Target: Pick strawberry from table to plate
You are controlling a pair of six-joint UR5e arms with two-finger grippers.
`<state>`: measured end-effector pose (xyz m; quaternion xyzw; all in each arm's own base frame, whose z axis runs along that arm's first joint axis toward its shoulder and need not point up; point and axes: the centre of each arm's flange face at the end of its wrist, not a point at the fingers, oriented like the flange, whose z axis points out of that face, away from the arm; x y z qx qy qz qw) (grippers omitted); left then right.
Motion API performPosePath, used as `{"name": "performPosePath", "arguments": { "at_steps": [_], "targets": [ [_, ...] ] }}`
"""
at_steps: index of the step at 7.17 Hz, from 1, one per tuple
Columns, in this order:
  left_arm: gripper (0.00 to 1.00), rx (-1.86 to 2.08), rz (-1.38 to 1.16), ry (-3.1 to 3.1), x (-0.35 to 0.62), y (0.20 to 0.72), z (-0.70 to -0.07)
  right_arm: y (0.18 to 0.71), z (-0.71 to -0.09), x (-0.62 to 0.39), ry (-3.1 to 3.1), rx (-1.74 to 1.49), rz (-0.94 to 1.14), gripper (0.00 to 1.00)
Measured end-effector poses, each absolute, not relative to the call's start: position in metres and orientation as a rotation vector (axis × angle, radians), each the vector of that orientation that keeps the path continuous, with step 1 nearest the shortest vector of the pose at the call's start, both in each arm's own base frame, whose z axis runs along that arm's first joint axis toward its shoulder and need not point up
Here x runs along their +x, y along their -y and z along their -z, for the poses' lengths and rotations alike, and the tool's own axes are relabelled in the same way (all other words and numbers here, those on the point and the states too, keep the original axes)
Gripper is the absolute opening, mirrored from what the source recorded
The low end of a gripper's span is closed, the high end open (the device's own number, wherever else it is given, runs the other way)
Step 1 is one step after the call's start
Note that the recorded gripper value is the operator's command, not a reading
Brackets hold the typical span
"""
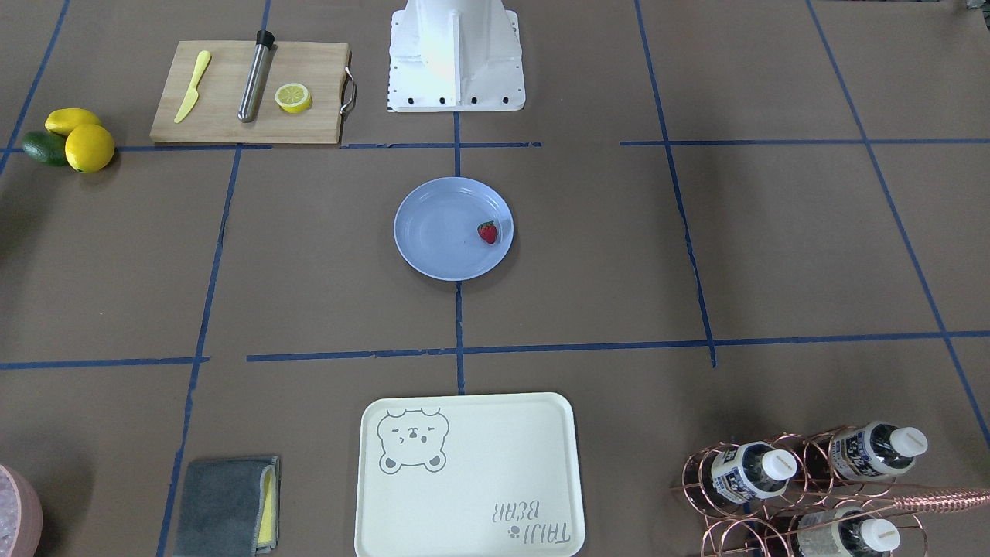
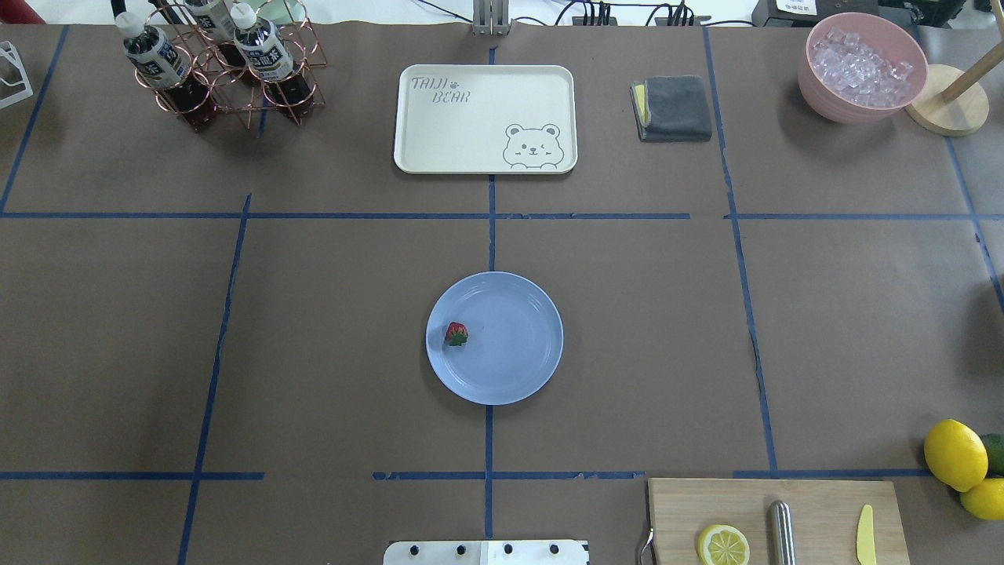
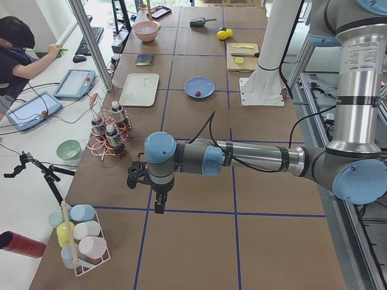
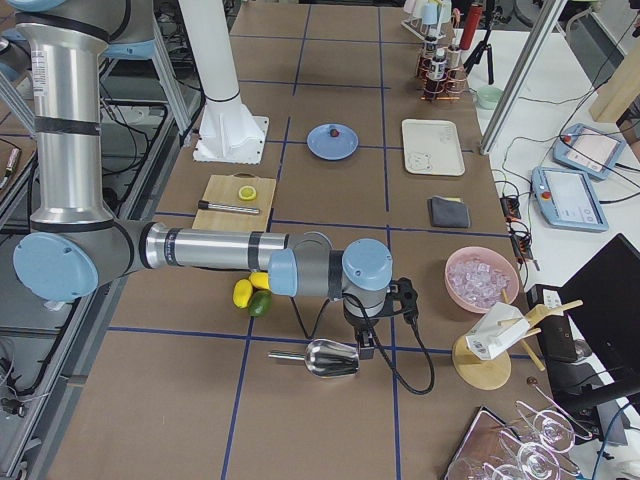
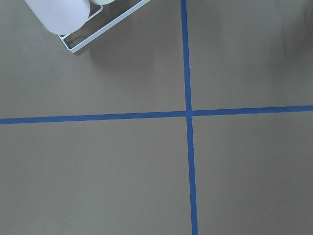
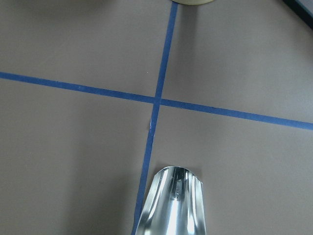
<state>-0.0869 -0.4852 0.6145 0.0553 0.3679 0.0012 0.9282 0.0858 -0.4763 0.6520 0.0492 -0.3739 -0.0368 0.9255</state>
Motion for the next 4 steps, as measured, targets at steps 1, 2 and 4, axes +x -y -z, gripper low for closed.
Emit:
{"name": "performPosePath", "arguments": {
  "at_steps": [1, 2, 4],
  "targets": [
    [1.0, 0.113, -0.002, -0.754, -0.0869, 0.4852, -0.6145, 0.4761, -0.6532, 0.0859, 0.765, 0.084, 0.036, 1.0],
    [1.0, 0.113, -0.002, -0.754, -0.0869, 0.485, -0.6147, 0.4754, -0.6545, 0.0859, 0.766, 0.073, 0.014, 1.0],
    [1.0, 0.112, -0.002, -0.754, -0.0869, 0.4846, -0.6153, 0.4738, -0.6564, 0.0857, 0.768, 0.065, 0.003, 1.0]
  ]
}}
